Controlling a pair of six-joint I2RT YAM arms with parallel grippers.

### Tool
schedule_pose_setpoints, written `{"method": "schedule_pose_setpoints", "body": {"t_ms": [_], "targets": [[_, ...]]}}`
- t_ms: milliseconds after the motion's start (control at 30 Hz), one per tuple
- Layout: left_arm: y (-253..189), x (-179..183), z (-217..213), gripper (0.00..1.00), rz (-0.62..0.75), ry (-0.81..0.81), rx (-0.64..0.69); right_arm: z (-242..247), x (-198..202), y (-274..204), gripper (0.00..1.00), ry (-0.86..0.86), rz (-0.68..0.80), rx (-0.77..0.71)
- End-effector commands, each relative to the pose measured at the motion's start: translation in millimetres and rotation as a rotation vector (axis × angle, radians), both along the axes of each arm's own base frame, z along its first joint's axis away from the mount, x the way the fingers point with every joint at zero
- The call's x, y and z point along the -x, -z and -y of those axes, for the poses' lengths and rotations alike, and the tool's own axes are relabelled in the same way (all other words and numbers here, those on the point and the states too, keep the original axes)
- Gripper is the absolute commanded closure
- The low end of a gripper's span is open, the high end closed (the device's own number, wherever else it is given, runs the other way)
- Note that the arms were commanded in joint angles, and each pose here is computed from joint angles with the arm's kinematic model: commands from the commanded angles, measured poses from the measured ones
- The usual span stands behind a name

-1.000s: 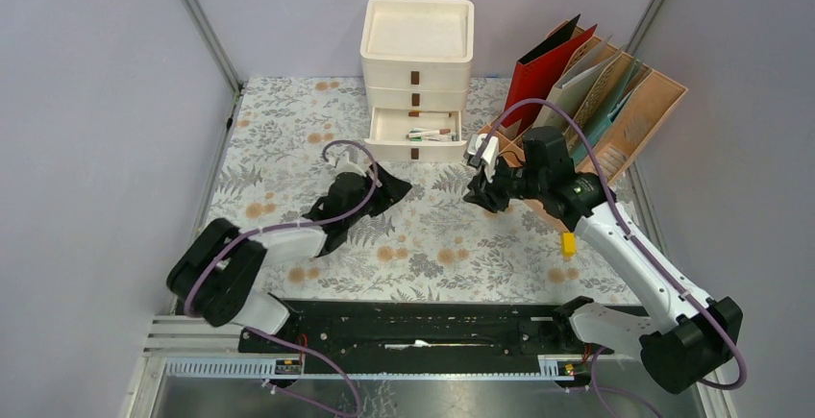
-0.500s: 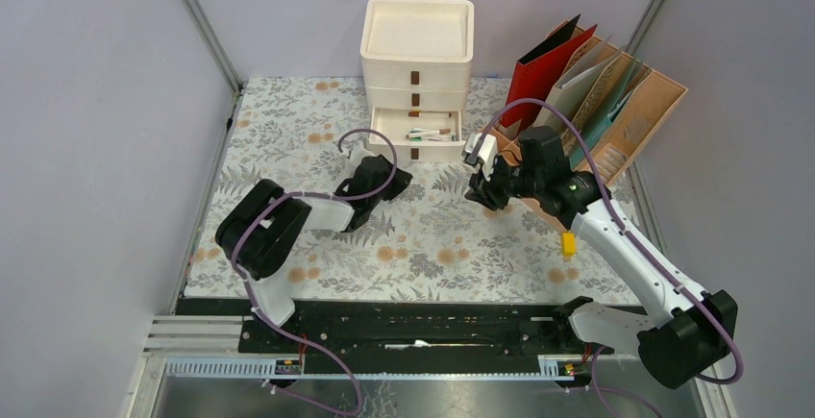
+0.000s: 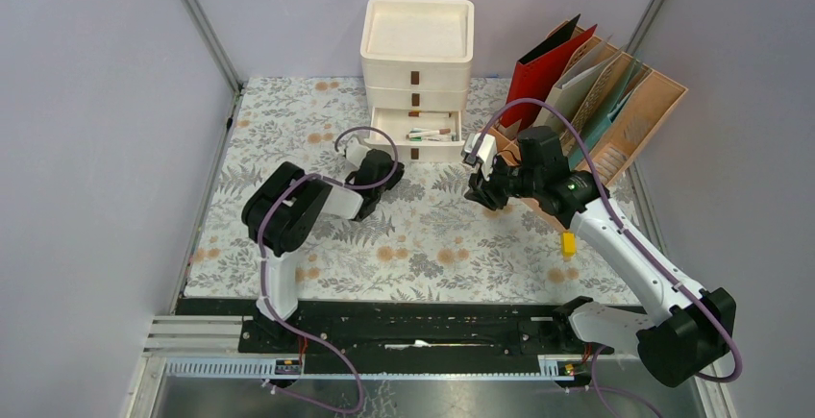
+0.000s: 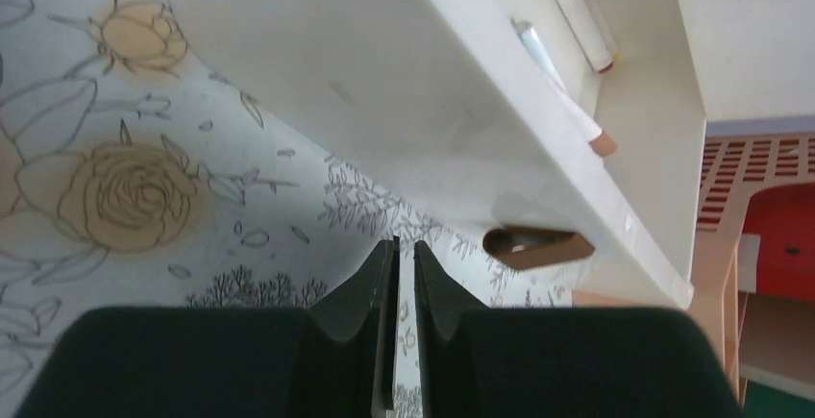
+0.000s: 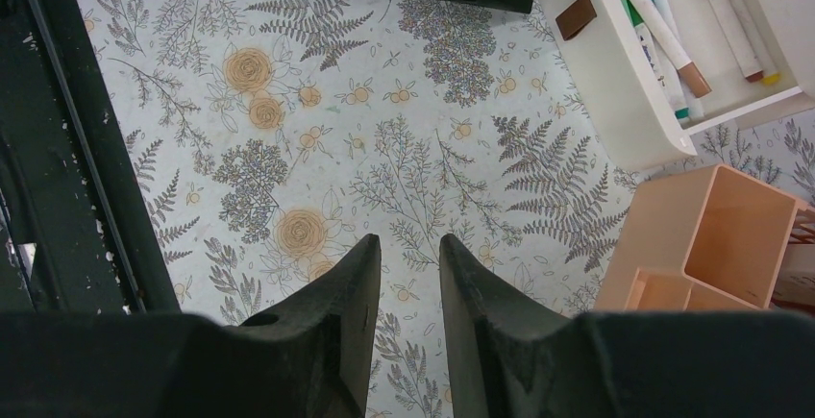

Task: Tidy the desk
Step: Close the drawer in the storage box.

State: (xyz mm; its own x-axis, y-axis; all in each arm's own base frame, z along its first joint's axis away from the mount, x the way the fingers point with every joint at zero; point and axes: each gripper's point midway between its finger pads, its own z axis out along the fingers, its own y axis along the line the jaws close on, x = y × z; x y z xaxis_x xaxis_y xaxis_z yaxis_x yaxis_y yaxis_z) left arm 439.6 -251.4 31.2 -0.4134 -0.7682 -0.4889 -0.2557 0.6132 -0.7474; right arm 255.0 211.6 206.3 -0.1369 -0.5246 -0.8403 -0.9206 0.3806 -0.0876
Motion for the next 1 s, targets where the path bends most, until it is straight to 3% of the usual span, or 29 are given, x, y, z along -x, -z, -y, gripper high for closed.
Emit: {"method": "schedule_pose_setpoints", "body": {"t_ms": [0, 433, 967], "targets": [[-29, -33, 2, 0.86, 0.094, -0.056, 0.096, 0, -6, -2, 0.64, 0.000, 0.030, -0.008], [-21, -71, 6, 0.88, 0.081, -0.100, 0.240, 0, -8, 3, 0.65, 0.001, 0.020, 0.002], [-20, -110, 4, 0.90, 0.098, -0.093, 0.287, 2, -9, 4, 0.65, 0.011, 0.011, -0.001]]}}
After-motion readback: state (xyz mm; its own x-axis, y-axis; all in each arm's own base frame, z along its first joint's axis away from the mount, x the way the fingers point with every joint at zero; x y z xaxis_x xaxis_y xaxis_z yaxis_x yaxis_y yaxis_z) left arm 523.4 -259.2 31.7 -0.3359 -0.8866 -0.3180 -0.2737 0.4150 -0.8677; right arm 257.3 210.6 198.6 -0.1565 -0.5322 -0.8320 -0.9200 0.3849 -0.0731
